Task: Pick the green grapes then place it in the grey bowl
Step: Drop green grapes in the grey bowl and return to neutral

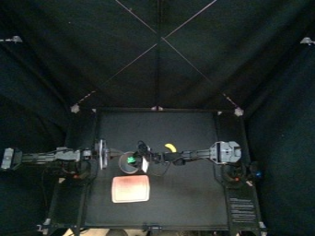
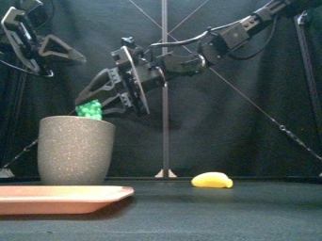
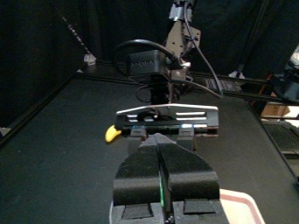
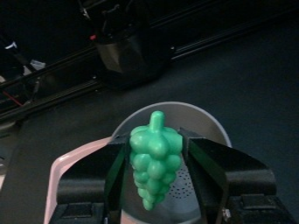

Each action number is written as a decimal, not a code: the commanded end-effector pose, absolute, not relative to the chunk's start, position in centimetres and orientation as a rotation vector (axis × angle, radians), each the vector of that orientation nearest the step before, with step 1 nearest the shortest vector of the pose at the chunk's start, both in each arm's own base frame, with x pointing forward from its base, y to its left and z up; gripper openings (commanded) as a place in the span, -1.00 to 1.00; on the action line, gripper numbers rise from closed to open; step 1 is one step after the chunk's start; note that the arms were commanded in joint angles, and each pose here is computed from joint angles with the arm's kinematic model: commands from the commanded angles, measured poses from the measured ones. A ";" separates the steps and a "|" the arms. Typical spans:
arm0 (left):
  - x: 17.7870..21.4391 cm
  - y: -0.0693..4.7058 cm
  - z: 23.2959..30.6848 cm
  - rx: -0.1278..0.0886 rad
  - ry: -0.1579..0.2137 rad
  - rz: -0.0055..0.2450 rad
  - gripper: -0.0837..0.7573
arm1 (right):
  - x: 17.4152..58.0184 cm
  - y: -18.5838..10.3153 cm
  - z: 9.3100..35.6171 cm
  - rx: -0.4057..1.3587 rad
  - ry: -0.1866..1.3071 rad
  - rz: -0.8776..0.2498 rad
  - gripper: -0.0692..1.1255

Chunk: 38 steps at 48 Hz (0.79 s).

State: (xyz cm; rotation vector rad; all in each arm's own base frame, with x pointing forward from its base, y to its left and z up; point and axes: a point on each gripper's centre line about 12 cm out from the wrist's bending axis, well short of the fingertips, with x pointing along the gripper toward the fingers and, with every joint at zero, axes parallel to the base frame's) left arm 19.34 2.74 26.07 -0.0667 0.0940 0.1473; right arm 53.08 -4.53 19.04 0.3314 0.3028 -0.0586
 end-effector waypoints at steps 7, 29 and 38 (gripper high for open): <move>19.46 2.86 26.66 -0.065 0.072 0.152 -0.44 | 53.6 -5.3 21.7 0.319 0.248 -0.066 0.60; 19.42 2.85 26.48 -0.069 0.077 0.152 -0.44 | 50.0 -4.7 24.5 0.243 0.295 -0.074 0.62; 19.42 2.82 26.48 -0.069 0.077 0.151 -0.44 | 46.3 -4.1 25.6 0.220 0.297 -0.063 0.62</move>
